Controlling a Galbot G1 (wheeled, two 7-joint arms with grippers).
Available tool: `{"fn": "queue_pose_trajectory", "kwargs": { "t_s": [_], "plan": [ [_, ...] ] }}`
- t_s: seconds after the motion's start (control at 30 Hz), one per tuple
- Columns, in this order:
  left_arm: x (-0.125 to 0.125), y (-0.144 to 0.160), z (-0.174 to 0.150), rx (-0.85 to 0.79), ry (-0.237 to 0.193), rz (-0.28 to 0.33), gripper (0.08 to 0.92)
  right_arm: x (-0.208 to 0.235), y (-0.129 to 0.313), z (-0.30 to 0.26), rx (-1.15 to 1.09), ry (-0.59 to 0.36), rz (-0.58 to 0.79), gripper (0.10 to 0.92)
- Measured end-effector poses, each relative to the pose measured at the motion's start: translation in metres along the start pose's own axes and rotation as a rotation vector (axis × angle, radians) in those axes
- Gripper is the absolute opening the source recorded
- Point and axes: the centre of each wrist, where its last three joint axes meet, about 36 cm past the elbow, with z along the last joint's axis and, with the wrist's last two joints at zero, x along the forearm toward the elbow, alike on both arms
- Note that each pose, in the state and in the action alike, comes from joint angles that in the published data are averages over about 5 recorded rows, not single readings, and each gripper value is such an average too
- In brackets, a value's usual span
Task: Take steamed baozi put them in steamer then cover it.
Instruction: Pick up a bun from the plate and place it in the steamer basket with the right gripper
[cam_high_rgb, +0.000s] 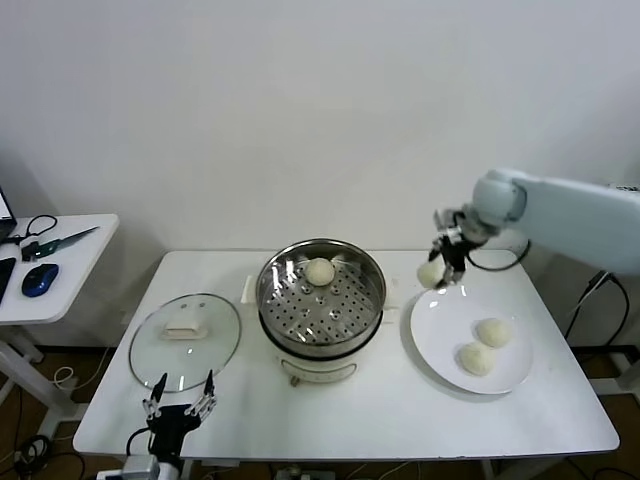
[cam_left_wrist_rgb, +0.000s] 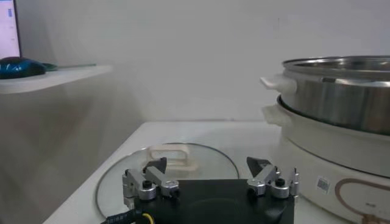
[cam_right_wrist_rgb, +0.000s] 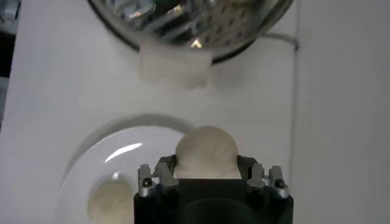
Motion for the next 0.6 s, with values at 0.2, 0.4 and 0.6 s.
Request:
{"fn": "queue_pose_trajectory", "kwargs": {
  "t_s": [0.2,0.4,0.6],
  "plan": [
    [-0.001,-0.002,-0.003,0.005,-0.011,0.001,0.823,0.014,-0.004,-0.089,0.048,-0.091,0.008,0.67],
    [0.001,-0.003,-0.006,0.014,-0.018,-0.007,0.823,-0.022,0.005,-0.158,0.087,-0.107,-0.022,0.67],
    [-0.001,-0.004,-0.008,0.023,-0.023,-0.014,0.823,-0.075,0.02,-0.197,0.113,-0.086,-0.058,0.67]
  ]
}}
